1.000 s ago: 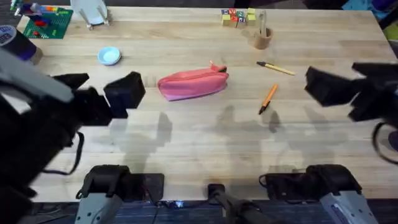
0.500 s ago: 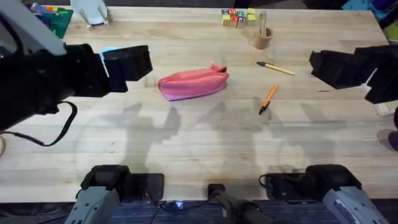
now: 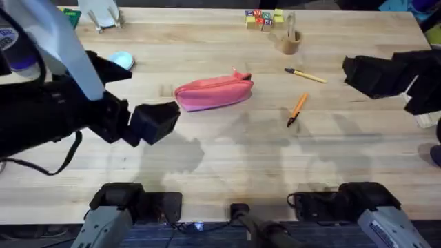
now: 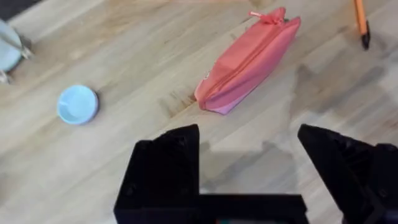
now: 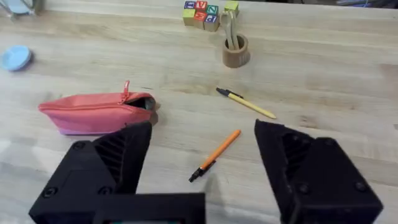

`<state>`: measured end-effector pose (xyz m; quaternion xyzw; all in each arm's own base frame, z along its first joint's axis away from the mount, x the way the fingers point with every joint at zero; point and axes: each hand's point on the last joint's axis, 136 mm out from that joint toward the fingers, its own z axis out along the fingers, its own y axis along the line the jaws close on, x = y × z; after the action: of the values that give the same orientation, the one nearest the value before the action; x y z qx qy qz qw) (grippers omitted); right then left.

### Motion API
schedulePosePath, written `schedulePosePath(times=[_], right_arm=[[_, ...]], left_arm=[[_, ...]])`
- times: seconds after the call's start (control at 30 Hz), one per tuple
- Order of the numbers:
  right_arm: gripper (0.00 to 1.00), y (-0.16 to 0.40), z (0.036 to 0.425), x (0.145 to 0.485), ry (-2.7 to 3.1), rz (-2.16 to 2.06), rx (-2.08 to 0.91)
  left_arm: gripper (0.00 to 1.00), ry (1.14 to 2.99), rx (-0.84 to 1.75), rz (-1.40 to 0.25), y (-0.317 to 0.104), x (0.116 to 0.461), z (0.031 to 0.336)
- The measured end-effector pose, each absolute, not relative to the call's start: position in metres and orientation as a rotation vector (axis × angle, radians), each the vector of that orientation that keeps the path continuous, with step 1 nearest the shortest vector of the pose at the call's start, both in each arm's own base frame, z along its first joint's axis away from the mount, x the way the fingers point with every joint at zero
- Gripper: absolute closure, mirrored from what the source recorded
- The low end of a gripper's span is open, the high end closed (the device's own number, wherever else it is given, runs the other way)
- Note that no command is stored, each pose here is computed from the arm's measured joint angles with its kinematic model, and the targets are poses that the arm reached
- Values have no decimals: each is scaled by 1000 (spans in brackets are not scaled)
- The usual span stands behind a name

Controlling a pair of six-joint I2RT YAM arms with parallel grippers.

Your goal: Unzip the bag, pick up the pens from the table one at a time and place them inside, then zip the bag closed.

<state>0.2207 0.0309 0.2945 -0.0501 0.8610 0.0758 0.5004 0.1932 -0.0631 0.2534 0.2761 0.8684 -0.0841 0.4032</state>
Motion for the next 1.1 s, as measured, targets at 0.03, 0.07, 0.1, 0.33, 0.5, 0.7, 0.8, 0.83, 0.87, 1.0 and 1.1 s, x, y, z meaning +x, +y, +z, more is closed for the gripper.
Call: schedulePosePath(times=[0.03,0.07,0.1,0.33,0.5,0.7,0.8,0.83,0.87,1.0,1.1], right_arm=[[6,31,294,221,2082,183,-121],[6,31,294,221,2082,184,-121],[6,31,294,221,2082,184,-121],[6,31,294,221,2082,184,-121],[5,31,294,221,2082,184,-121],[5,31,294,221,2082,184,-121],[6,31,294,221,2082,184,-121],[6,31,294,221,2082,184,-121],[5,31,294,221,2082,184,-121],[6,31,294,221,2082,184,-121],[8,31,294,221,2082,184,-121]], left_arm=[[7,2174,749,-188,-63,193,253],[8,2156,796,-165,-63,193,253],[8,2139,837,-143,-63,193,253],[7,2039,1053,-32,-62,193,253],[7,2016,1097,-7,-62,194,253],[6,1973,1173,33,-62,194,253],[7,1960,1199,52,-61,194,253],[7,1959,1205,57,-61,194,252],[5,1959,1211,58,-61,195,252],[7,1983,1240,48,-60,200,245],[7,2009,1287,30,-60,207,235]])
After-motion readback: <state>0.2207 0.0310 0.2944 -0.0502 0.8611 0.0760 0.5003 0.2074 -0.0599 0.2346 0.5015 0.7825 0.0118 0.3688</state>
